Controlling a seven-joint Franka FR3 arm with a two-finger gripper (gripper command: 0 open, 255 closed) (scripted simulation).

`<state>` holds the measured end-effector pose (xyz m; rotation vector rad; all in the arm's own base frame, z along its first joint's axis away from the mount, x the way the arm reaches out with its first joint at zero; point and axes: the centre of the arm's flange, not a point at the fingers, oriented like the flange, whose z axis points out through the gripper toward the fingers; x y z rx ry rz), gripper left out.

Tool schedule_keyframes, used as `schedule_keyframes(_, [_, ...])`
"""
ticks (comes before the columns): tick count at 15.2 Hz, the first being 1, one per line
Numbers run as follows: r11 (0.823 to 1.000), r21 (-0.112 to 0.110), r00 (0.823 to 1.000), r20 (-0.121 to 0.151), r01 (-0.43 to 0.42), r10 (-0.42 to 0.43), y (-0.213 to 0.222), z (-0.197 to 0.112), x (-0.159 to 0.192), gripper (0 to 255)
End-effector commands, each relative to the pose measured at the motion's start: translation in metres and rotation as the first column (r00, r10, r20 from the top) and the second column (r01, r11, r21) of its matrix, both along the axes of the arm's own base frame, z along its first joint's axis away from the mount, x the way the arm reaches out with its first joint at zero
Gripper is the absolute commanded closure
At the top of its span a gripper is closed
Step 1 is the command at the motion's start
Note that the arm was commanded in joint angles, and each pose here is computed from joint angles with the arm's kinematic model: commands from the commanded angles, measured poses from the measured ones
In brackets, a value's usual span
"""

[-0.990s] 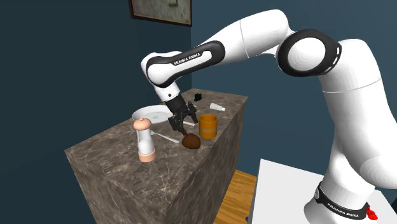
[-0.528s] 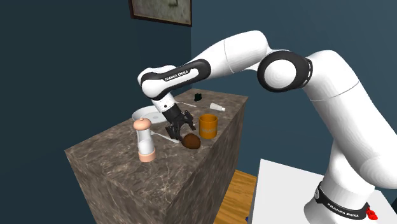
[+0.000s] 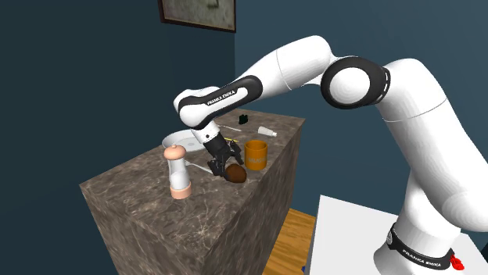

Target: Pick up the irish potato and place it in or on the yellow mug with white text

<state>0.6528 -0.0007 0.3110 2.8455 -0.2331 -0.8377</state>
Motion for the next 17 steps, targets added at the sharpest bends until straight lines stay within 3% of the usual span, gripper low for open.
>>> schedule_keyframes(1, [1.0, 0.0, 1.0, 0.0, 0.0, 0.0, 0.0, 0.0, 0.0, 0])
schedule_keyframes(3, [1.0, 0.0, 1.0, 0.0, 0.0, 0.0, 0.0, 0.0, 0.0, 0])
schedule_keyframes(4, [1.0, 0.0, 1.0, 0.0, 0.0, 0.0, 0.0, 0.0, 0.0, 255])
schedule_keyframes(13, [1.0, 0.0, 1.0, 0.0, 0.0, 0.0, 0.0, 0.0, 0.0, 255])
schedule_keyframes(17, [1.0, 0.0, 1.0, 0.0, 0.0, 0.0, 0.0, 0.021, 0.0, 255])
